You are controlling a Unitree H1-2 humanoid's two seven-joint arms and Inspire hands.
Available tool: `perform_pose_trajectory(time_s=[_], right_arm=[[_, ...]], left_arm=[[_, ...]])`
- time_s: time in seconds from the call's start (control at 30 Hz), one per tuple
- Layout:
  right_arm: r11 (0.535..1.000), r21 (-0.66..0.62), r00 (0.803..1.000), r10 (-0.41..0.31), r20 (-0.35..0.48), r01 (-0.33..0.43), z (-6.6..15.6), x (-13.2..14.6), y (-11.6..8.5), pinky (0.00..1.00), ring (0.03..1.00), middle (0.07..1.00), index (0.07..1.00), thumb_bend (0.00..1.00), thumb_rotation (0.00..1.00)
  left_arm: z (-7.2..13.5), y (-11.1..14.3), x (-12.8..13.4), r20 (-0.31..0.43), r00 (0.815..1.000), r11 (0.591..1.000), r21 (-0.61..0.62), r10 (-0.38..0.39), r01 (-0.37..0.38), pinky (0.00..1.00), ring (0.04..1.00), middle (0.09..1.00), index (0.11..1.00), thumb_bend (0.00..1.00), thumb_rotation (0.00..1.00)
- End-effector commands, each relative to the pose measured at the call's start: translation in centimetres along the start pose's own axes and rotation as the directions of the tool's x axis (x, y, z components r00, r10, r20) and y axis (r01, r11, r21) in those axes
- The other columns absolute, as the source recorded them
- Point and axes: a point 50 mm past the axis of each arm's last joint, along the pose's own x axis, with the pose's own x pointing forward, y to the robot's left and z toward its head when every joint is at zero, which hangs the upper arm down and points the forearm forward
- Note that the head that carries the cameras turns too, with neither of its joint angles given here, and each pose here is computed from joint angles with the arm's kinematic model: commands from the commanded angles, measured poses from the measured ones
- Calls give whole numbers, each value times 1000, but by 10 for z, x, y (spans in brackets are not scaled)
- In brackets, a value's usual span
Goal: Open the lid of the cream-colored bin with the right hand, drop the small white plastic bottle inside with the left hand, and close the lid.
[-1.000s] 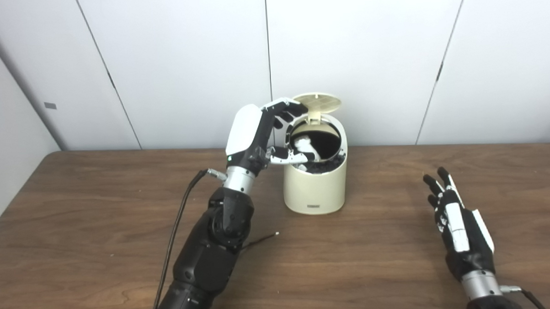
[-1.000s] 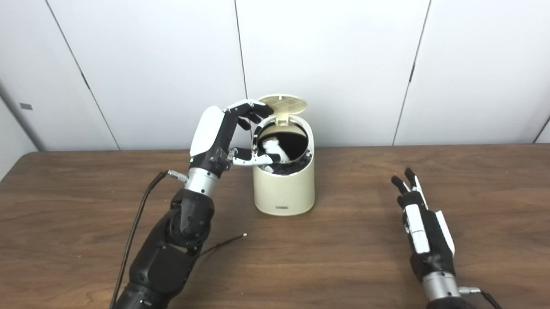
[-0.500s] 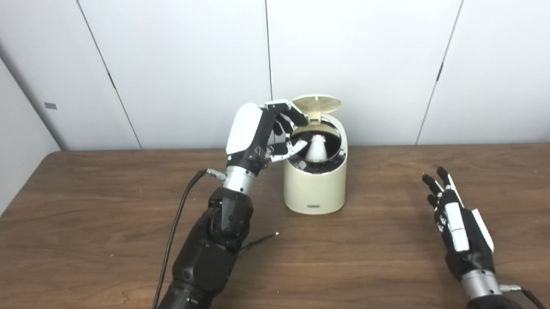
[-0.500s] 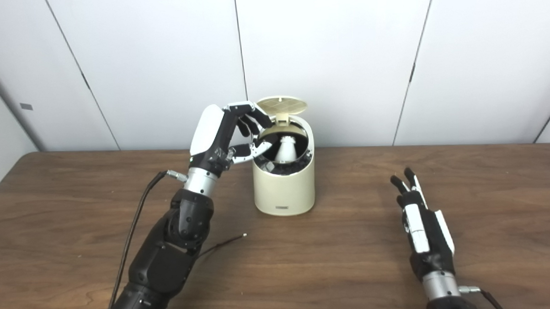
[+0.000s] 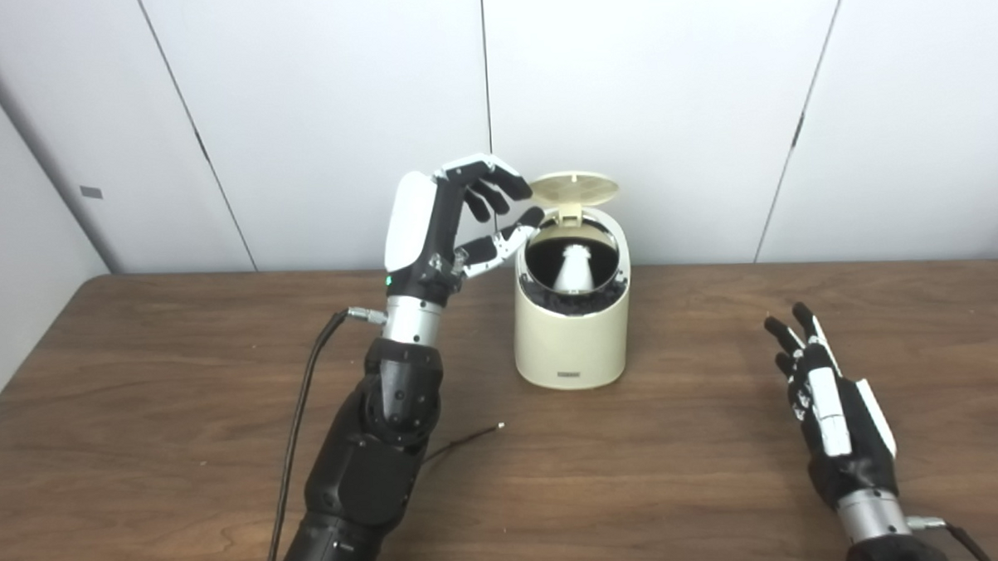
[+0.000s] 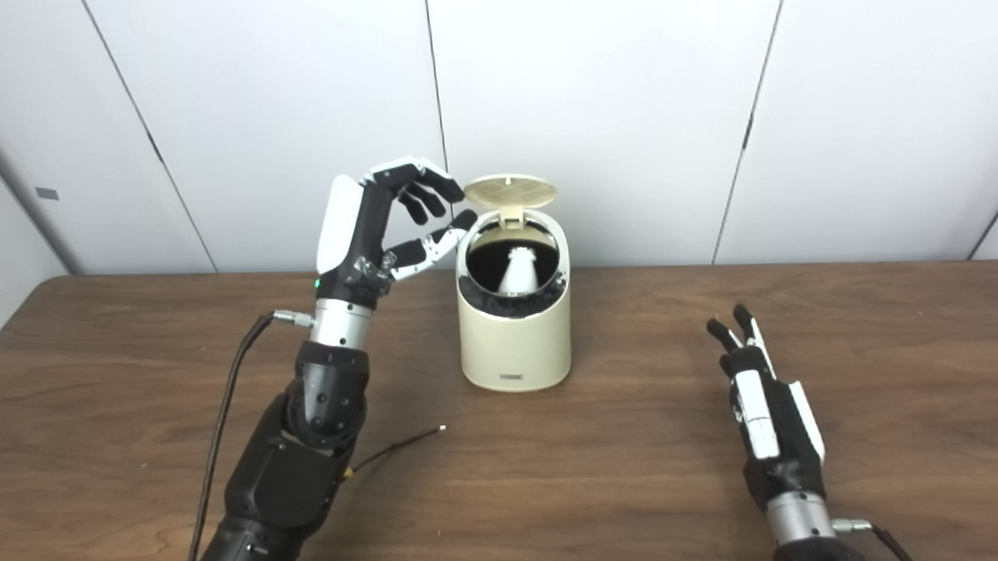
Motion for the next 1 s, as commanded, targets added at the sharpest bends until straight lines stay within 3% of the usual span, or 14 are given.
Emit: perform_pose_trajectory(time_s=[0.0,0.17,0.27,0.4,0.53,0.63,0.67,0.73,0.8,0.93,0.97], right_arm=[[1000,23,1000,0,-28,1,-13,-8,3,1000,1000,935,1000,670,930],[999,33,1000,-11,-20,11,-12,-5,6,1000,1000,931,997,673,931],[999,31,1000,-7,1,7,-10,-4,6,1000,1000,929,991,669,930],[999,42,1000,-2,5,2,-7,-3,6,1000,997,924,979,680,916],[999,42,1000,-7,-5,7,-7,-2,4,1000,1000,928,975,673,916],[999,46,1000,-9,0,9,-6,0,3,1000,993,925,975,671,913],[999,47,1000,-8,4,8,-5,1,2,1000,993,925,975,682,915],[998,68,1000,-9,11,8,-3,3,1,1000,997,928,975,684,920],[995,100,1000,-11,21,9,-2,5,1,1000,999,930,971,658,926],[992,123,999,-9,36,4,2,9,0,1000,1000,933,970,652,941],[992,127,999,-9,40,4,3,10,-1,1000,1000,933,971,661,938]], left_arm=[[18,21,16,72,995,998,-18,62,-61,326,428,498,469,475,0],[10,53,8,5,996,996,30,87,-87,325,433,508,469,475,0],[-8,70,-6,-110,988,994,14,110,-109,322,434,510,476,475,0],[-29,77,-34,-287,951,993,18,114,-114,333,437,497,487,477,0],[-41,76,-55,-404,913,998,-22,51,-66,439,440,489,502,498,0],[-48,74,-69,-477,879,995,-94,-15,-34,447,421,509,524,498,0],[-49,73,-73,-493,869,993,-115,-40,-20,498,524,597,508,499,43],[-50,72,-79,-513,854,987,-159,-89,7,552,599,663,501,498,69],[-50,70,-86,-525,840,980,-197,-133,32,673,717,764,751,543,261],[-48,66,-99,-545,817,965,-257,-189,51,794,829,864,873,502,397],[-47,64,-102,-546,813,961,-273,-200,53,816,861,897,908,464,494]])
